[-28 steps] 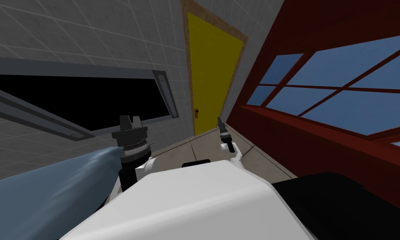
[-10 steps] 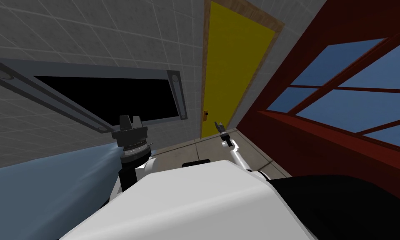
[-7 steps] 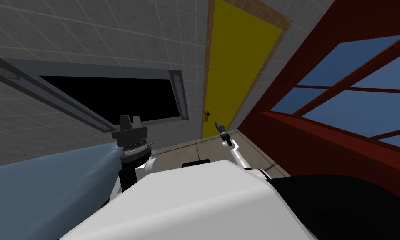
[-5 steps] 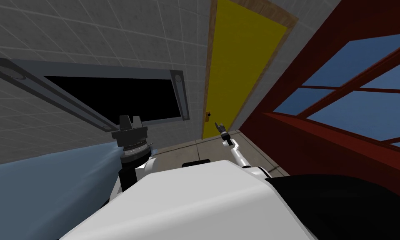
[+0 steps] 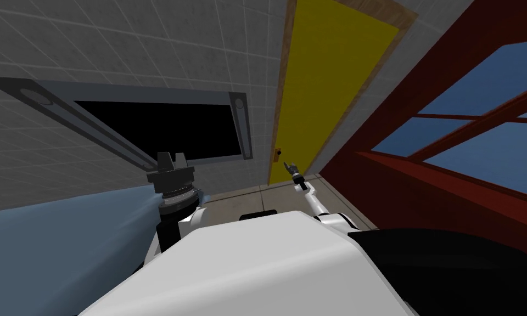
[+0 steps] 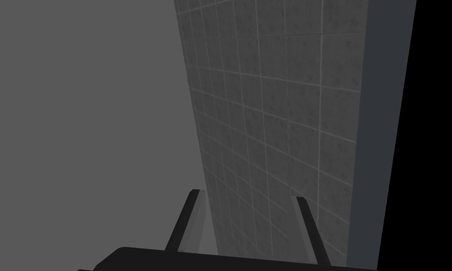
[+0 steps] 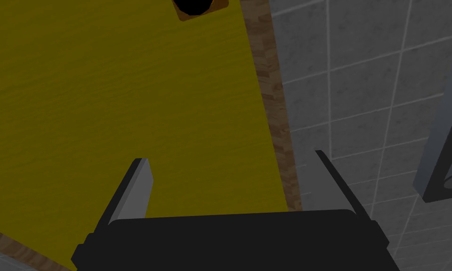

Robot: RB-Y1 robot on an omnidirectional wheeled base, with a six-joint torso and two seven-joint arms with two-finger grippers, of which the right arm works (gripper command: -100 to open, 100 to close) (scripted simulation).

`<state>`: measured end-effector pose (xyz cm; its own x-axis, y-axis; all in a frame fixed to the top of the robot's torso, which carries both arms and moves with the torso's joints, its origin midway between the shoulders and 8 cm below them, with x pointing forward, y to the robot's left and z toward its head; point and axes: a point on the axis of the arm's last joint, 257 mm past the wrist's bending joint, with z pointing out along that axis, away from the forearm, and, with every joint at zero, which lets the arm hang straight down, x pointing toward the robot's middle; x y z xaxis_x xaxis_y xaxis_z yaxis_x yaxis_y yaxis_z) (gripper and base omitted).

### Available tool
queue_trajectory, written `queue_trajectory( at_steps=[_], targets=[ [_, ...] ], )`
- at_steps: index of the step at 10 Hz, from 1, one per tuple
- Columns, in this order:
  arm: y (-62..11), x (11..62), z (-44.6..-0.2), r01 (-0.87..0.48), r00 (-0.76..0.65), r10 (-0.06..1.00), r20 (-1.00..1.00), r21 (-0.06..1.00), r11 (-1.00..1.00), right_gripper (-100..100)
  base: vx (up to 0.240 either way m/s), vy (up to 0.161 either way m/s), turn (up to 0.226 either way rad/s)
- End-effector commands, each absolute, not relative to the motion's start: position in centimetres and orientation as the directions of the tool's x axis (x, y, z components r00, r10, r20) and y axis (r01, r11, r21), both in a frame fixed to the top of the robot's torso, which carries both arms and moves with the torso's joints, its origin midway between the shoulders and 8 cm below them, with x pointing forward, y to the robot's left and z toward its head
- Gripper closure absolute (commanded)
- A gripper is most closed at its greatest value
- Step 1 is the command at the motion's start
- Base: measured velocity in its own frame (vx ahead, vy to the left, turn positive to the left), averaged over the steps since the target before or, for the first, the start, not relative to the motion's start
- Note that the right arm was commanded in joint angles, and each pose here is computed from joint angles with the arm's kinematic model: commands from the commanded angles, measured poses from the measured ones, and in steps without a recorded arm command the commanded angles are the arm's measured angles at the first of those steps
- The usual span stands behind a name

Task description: Pull the door open

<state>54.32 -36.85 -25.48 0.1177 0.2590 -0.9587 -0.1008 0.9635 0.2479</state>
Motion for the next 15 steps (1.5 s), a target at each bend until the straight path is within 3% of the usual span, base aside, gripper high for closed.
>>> queue_trajectory(
  at_steps=[1,11,15],
  targets=[
    [-37.9,54.4,-26.5,-0.079,0.096,0.214,-0.972,0.207,0.975,-100,0.076,0.006,0.081],
    [-43.2,55.3,-29.6,0.005,0.0,0.0,-1.0,0.0,1.0,-100,0.063,0.0,0.082],
    [-43.1,55.4,-29.5,0.01,0.006,0.01,-1.0,0.01,1.0,-100,0.132,-0.002,0.024]
  ],
)
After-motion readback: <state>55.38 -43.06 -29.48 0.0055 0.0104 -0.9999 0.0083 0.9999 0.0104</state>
